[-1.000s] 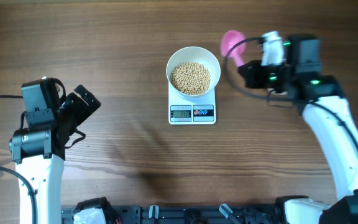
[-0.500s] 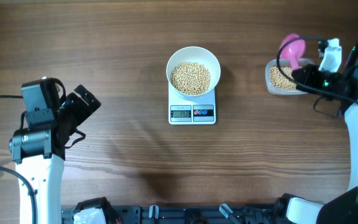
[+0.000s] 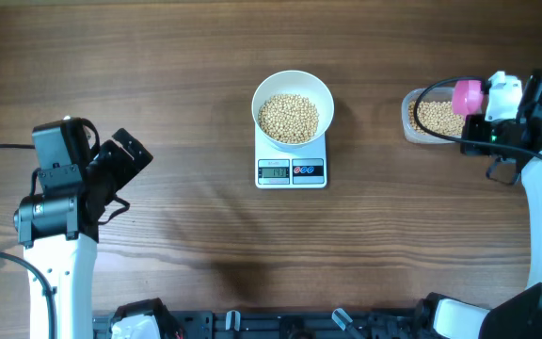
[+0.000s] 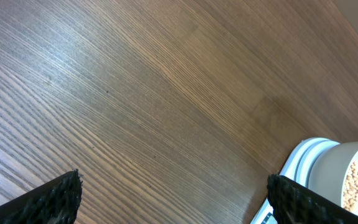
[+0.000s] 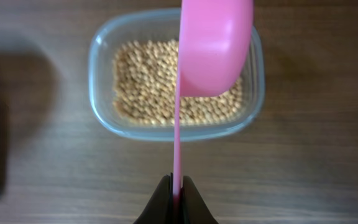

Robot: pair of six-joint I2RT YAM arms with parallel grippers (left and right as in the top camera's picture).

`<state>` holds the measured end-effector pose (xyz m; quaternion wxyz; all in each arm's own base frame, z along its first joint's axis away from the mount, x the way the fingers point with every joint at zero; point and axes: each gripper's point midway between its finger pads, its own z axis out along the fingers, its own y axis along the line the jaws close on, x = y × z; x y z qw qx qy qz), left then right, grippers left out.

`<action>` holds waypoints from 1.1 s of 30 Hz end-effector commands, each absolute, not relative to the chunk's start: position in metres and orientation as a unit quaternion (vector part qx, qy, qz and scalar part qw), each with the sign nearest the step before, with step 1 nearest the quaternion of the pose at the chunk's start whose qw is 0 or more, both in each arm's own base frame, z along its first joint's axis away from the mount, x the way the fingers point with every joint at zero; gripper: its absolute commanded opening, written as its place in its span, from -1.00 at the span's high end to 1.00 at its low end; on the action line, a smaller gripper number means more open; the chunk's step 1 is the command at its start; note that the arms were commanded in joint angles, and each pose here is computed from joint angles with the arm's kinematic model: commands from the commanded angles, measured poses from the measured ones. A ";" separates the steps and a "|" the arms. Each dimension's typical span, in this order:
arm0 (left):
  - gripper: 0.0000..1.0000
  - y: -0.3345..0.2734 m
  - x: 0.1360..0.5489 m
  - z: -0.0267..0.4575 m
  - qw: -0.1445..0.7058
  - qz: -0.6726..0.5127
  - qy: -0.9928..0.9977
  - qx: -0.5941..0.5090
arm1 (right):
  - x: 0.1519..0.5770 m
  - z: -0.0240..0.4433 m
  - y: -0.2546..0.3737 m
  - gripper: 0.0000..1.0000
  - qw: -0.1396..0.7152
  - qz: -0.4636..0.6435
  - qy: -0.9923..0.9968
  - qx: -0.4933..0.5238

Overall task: Scoop item into bowl and weigh 150g on scale
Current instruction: 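Lower the scoop into the soybeans with the right gripper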

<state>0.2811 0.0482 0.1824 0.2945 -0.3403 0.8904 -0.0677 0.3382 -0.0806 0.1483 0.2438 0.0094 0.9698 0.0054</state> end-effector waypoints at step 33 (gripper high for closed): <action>-1.00 0.049 0.281 0.182 0.294 -0.069 0.890 -0.340 | 0.343 0.102 -0.092 0.91 0.159 -0.079 0.984 -0.031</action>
